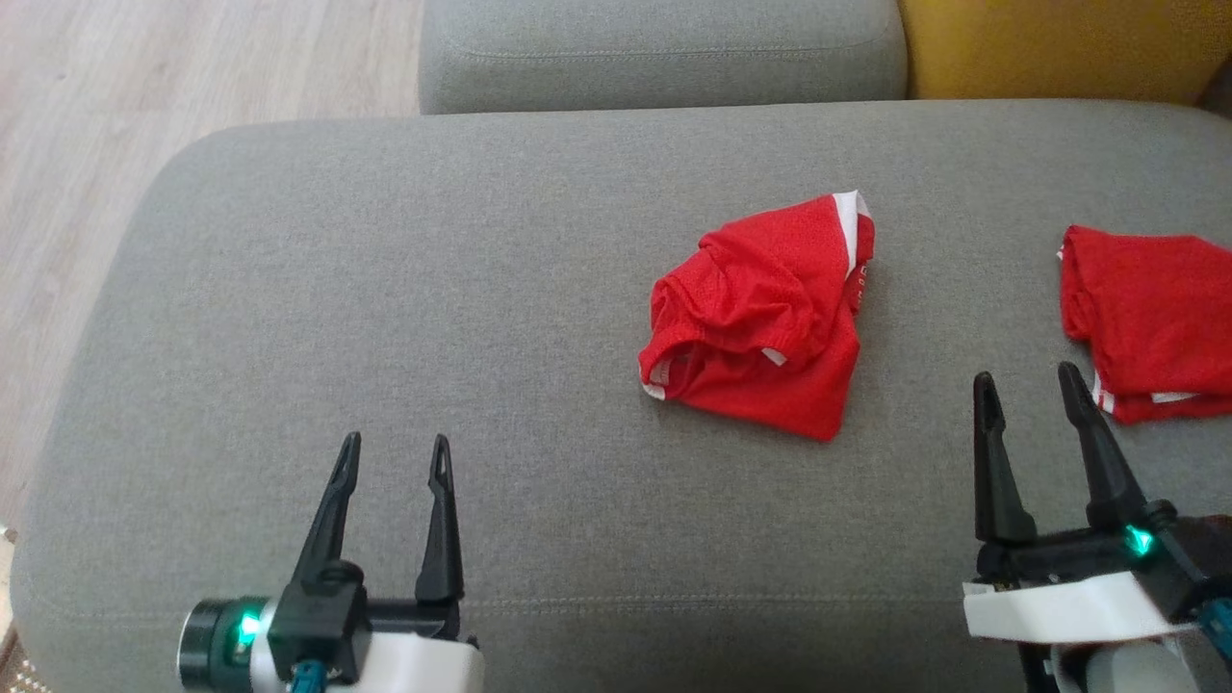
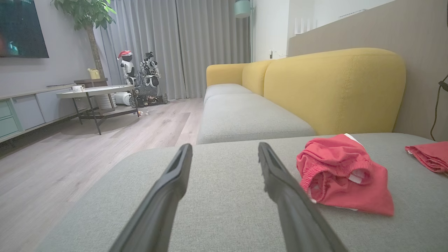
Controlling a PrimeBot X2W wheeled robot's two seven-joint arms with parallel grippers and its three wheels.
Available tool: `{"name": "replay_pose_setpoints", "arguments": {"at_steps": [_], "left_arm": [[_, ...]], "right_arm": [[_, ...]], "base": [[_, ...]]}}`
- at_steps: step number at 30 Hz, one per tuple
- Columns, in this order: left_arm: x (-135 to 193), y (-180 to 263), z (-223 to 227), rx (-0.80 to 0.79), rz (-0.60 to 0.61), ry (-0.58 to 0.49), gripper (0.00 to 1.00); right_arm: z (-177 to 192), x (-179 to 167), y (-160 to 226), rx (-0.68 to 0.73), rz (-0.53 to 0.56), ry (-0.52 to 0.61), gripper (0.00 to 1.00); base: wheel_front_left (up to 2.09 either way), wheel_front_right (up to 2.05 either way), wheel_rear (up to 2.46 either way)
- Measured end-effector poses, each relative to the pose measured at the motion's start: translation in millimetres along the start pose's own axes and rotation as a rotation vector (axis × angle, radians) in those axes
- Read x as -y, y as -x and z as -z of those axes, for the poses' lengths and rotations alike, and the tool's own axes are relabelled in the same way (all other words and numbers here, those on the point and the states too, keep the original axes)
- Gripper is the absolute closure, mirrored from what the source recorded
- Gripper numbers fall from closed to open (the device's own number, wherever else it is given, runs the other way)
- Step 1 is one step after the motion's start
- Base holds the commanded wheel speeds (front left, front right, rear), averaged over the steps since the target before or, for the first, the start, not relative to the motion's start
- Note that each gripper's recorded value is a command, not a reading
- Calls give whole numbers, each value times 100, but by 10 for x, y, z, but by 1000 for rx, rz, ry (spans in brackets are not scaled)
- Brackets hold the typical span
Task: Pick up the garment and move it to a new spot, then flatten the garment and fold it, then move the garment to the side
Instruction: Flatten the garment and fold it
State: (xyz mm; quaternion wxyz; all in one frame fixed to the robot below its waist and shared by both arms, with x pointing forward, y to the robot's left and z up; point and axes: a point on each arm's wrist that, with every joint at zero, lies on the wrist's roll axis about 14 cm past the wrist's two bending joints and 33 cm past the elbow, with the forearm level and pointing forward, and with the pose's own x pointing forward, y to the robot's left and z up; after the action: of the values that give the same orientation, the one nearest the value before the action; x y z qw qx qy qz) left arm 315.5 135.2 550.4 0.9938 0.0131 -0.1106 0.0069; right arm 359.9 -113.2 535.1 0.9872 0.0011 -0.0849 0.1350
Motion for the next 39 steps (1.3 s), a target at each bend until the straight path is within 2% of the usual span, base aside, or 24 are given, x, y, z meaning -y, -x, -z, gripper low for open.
{"name": "replay_pose_setpoints", "arguments": {"at_steps": [21, 26, 33, 39], "left_arm": [[69, 9, 75, -21, 20, -16, 0], [134, 9, 157, -46, 58, -24, 0], [605, -94, 474, -144, 291, 70, 0], [1165, -453, 499, -122, 539, 119, 0]], "right_arm": [[13, 18, 2, -3, 6, -6, 0], [37, 40, -14, -9, 13, -18, 0], [99, 178, -98, -19, 47, -21, 0], [12, 342, -428, 37, 72, -10, 0]], "base": [[0, 0, 0], [0, 0, 0], [0, 0, 0], [0, 0, 0]]}}
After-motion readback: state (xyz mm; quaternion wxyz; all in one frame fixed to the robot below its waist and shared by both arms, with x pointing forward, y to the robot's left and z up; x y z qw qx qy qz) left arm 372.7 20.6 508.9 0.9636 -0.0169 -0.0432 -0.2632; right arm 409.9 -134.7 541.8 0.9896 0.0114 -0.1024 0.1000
